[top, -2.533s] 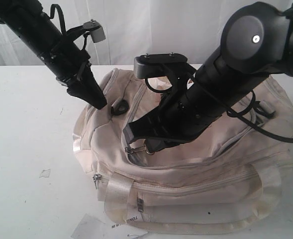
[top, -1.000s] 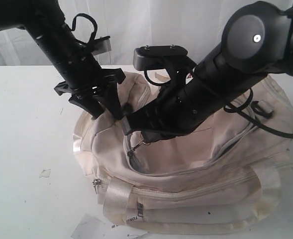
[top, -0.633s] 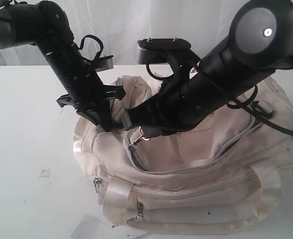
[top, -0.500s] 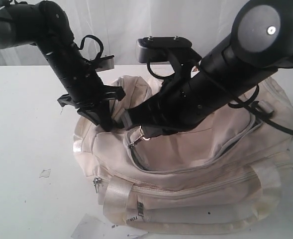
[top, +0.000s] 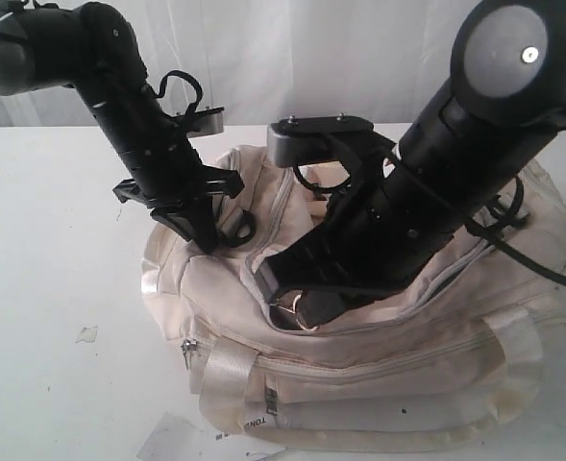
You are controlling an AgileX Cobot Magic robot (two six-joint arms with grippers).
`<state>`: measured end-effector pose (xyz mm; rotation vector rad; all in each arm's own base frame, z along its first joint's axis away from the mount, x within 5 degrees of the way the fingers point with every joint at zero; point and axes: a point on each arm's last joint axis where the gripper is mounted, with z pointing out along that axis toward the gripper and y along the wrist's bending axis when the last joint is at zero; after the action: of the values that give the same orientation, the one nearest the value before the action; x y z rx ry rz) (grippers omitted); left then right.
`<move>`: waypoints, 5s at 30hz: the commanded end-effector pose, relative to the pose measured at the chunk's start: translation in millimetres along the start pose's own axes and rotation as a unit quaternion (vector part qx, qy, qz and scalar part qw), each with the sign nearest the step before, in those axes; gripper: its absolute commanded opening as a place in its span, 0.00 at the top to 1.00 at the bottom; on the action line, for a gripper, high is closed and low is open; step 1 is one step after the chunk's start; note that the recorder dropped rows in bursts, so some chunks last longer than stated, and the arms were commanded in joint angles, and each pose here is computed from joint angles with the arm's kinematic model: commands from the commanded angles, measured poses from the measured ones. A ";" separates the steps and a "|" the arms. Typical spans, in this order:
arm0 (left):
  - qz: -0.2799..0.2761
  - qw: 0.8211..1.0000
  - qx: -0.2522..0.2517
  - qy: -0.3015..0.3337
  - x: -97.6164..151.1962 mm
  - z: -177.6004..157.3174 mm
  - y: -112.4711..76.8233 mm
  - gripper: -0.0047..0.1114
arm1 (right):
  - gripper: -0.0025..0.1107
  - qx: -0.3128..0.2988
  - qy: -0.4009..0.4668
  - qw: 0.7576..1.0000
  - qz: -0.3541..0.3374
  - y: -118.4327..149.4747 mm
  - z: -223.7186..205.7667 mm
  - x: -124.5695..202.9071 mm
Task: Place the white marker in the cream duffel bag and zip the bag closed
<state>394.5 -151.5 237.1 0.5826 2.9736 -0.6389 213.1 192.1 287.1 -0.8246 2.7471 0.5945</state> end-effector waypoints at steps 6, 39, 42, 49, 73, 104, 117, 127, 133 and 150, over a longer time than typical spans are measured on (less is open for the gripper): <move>0.010 0.999 -0.032 -0.008 -1.2 2.4 7.4 0.96 | 0.98 0.005 0.024 1.000 -0.008 3.3 -16.3 13.2; 0.098 0.992 -0.040 -0.075 0.7 -90.6 -34.5 0.38 | 0.98 0.042 -0.012 0.999 0.003 -3.3 -16.9 6.8; 0.229 0.970 -0.048 -0.069 5.1 -93.0 -36.2 0.38 | 0.98 0.043 -0.020 0.999 0.002 -3.4 -17.0 5.5; 0.389 0.916 0.092 -0.039 38.8 -51.9 -36.3 0.59 | 0.98 0.079 -0.019 0.996 -0.023 -9.8 -17.8 5.3; 0.720 0.632 0.165 -0.234 90.3 -13.9 -48.3 0.49 | 0.98 0.072 -0.047 0.996 -0.032 -8.5 -17.9 0.0; 0.723 0.658 0.070 -0.200 71.3 25.6 -59.8 0.96 | 0.98 0.094 -0.026 0.994 -0.041 -12.5 -18.3 3.5; 0.681 0.701 0.065 -0.198 69.7 15.2 -33.4 0.96 | 0.98 0.264 0.025 0.962 -0.059 -42.6 -30.0 10.8; 0.654 0.715 0.086 -0.230 68.0 8.6 -30.9 0.96 | 0.98 0.274 -0.018 0.958 -0.083 -43.6 -30.9 2.0; 0.614 0.704 0.154 -0.323 57.5 -13.7 -51.9 0.81 | 0.98 0.267 -0.052 0.958 -0.092 -41.8 -30.6 -4.3; 0.643 0.687 0.101 -0.324 52.2 16.2 -118.6 0.39 | 0.98 0.283 -0.021 0.955 -0.087 -44.8 -32.6 1.4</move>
<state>301.3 -232.2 259.1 1.7055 1.2823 -0.7822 237.2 147.3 300.2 -0.8624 2.5335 -0.1760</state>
